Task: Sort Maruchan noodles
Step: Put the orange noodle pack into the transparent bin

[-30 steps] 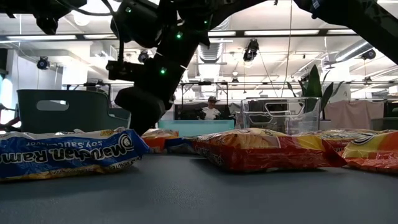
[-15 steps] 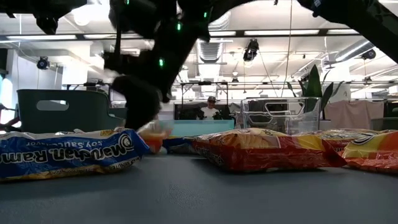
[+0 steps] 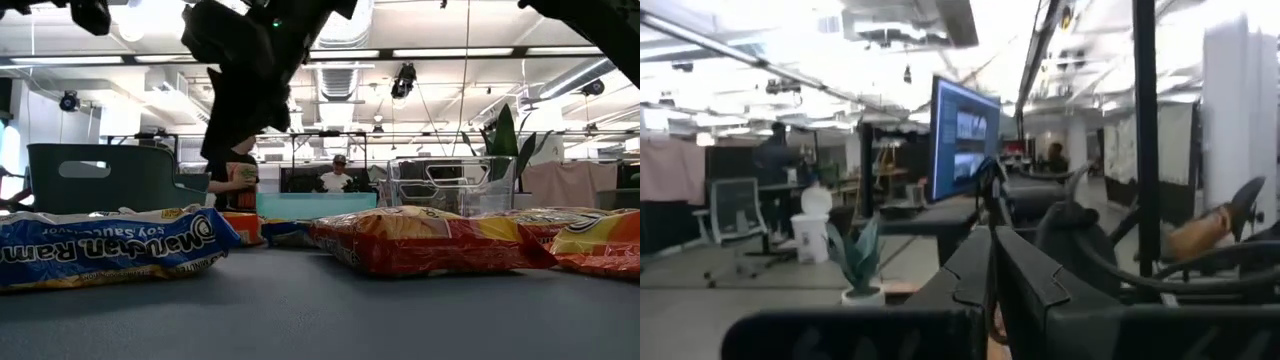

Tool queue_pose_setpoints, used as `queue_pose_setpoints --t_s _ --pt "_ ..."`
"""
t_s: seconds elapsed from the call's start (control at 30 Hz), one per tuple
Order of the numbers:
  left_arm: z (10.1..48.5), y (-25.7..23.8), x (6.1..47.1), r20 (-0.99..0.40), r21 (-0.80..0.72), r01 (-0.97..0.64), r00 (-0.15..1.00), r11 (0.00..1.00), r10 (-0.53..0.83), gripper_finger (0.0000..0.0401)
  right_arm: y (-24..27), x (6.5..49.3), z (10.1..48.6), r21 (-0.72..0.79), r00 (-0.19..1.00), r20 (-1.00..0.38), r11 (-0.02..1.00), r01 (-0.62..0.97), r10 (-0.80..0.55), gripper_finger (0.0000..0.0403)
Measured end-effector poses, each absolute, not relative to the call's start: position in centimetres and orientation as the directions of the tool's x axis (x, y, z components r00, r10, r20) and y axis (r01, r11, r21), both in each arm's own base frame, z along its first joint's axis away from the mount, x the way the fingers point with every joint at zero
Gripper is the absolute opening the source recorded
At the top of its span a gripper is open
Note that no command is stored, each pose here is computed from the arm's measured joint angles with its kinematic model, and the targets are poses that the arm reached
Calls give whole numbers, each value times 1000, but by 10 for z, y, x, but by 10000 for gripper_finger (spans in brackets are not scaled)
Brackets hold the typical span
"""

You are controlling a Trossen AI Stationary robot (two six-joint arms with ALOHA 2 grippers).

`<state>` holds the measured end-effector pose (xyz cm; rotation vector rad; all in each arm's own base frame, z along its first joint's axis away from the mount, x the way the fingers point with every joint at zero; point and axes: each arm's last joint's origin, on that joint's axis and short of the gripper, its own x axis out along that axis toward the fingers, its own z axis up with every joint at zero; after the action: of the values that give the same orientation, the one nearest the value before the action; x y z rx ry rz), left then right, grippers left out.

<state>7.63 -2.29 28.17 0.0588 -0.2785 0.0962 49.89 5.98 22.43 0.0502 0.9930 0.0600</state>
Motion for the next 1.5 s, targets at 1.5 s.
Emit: queue_pose_setpoints --t_s 1.5 --pt "160 -87 224 -579 360 -243 699 901 420 0 39 446 202 30 711 -688 974 227 -144 9"
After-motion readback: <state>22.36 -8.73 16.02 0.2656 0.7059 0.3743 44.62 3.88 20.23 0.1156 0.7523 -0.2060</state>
